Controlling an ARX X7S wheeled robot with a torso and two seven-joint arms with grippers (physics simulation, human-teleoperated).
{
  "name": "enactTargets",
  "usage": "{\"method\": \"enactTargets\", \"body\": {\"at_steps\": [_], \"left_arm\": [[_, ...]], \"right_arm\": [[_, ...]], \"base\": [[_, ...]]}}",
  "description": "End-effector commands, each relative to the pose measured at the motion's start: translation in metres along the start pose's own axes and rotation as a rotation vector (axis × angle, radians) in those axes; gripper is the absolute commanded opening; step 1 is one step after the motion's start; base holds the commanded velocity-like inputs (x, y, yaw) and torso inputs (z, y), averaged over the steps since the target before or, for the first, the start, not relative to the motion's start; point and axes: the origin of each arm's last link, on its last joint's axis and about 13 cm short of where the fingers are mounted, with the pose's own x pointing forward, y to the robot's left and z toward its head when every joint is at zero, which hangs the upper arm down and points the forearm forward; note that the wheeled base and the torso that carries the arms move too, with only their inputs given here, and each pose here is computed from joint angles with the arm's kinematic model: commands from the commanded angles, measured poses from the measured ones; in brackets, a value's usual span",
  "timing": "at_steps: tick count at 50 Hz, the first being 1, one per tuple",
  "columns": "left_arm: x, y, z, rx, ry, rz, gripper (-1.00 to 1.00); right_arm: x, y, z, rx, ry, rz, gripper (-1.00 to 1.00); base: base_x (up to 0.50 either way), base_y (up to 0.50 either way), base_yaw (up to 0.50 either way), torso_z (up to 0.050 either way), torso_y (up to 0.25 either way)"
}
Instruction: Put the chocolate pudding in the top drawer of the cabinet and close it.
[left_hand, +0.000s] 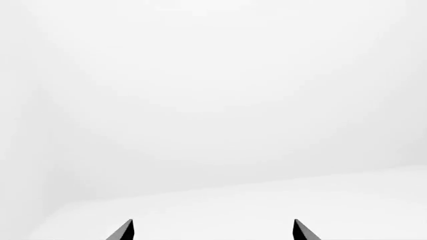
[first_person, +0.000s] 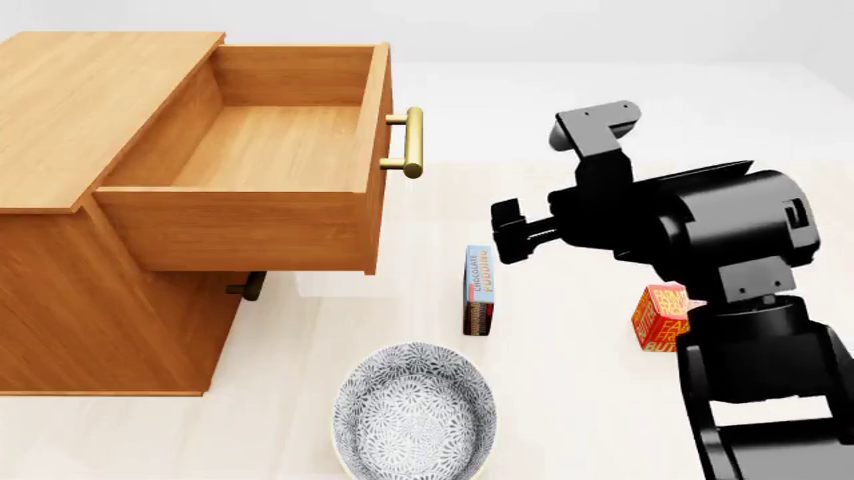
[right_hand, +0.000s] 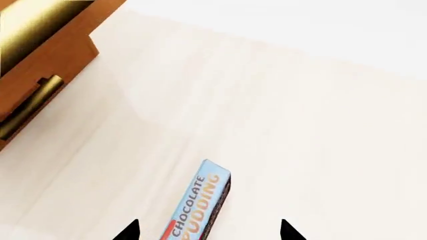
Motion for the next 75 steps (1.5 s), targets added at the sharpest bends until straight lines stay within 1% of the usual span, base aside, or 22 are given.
{"method": "enactTargets", "body": {"at_steps": [1,9,23,36,46,58,75], "left_arm": [[-0.003,0.003,-0.001,0.001,0.004,0.008,1.00],[-0.005,0.006,-0.003,0.012,0.011,0.017,1.00],[-0.004,0.009,-0.009,0.018,0.019,0.024,1.00],[-0.005,0.012,-0.005,0.029,-0.005,0.038,1.00],[-0.007,0.015,-0.004,0.032,-0.012,0.048,1.00],[-0.007,0.015,-0.008,0.029,-0.002,0.046,1.00],[-0.007,0.014,-0.011,0.028,0.010,0.042,1.00]], "right_arm": [[0.026,0.009,-0.010,0.029,0.020,0.004,1.00],[0.041,0.012,-0.011,0.051,0.022,0.000,1.00],[0.060,0.018,-0.013,0.056,0.059,0.001,1.00],[0.081,0.019,-0.019,0.090,0.077,-0.044,1.00],[0.085,0.023,-0.026,0.100,0.100,-0.040,1.00],[0.085,0.025,-0.025,0.091,0.112,-0.021,1.00],[0.087,0.026,-0.028,0.093,0.117,-0.017,1.00]], "base": [[0.00,0.00,0.00,0.000,0.000],[0.00,0.00,0.00,0.000,0.000],[0.00,0.00,0.00,0.000,0.000],[0.00,0.00,0.00,0.000,0.000],[0.00,0.00,0.00,0.000,0.000],[0.00,0.00,0.00,0.000,0.000],[0.00,0.00,0.00,0.000,-0.108]]}}
